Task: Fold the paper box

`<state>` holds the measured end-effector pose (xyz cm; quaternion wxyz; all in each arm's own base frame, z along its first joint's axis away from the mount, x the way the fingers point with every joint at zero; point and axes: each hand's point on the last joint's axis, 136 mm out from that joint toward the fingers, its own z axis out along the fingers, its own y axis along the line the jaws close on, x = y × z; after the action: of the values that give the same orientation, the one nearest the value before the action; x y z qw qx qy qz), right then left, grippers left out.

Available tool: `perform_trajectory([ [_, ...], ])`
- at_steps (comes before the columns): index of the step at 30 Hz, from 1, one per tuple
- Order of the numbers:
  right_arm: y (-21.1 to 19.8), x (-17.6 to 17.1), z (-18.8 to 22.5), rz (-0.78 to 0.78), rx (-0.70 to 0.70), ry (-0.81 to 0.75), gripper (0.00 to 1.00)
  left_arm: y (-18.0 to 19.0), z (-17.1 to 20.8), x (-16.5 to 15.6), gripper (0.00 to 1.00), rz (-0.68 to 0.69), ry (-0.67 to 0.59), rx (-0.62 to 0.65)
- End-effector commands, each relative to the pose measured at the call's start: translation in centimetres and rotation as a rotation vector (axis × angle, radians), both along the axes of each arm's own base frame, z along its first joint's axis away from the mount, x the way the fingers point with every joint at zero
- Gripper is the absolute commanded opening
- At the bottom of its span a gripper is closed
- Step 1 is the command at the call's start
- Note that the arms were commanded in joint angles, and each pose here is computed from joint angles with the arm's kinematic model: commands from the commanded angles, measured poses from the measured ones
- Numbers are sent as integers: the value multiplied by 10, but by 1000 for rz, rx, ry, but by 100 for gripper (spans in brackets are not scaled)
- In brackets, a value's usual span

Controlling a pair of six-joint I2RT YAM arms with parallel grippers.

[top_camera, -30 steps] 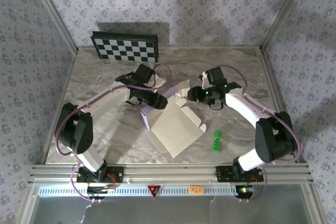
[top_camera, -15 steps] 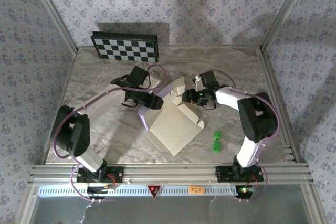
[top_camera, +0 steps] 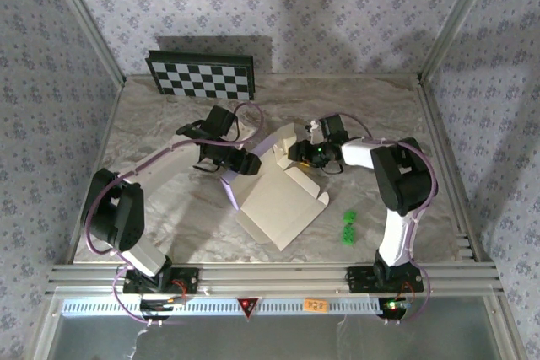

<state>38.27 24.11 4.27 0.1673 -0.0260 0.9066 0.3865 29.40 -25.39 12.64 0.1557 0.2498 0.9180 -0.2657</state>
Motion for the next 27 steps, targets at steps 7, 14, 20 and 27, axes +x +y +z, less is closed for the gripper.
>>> perform_trajectory([
  [7, 15, 2, 23, 33, 75, -52, 44, -2, 12, -3, 56, 3, -1, -39],
  [14, 24, -5, 38, 60, 102, -85, 39, -2, 10, -2, 56, 12, 6, -35],
  [20, 33, -16, 39, 84, 108, -89, 36, -2, 8, -1, 54, 20, 14, -32],
  [27, 50, -29, 37, 112, 131, -75, 36, 0, 5, 0, 53, 37, 24, -21],
])
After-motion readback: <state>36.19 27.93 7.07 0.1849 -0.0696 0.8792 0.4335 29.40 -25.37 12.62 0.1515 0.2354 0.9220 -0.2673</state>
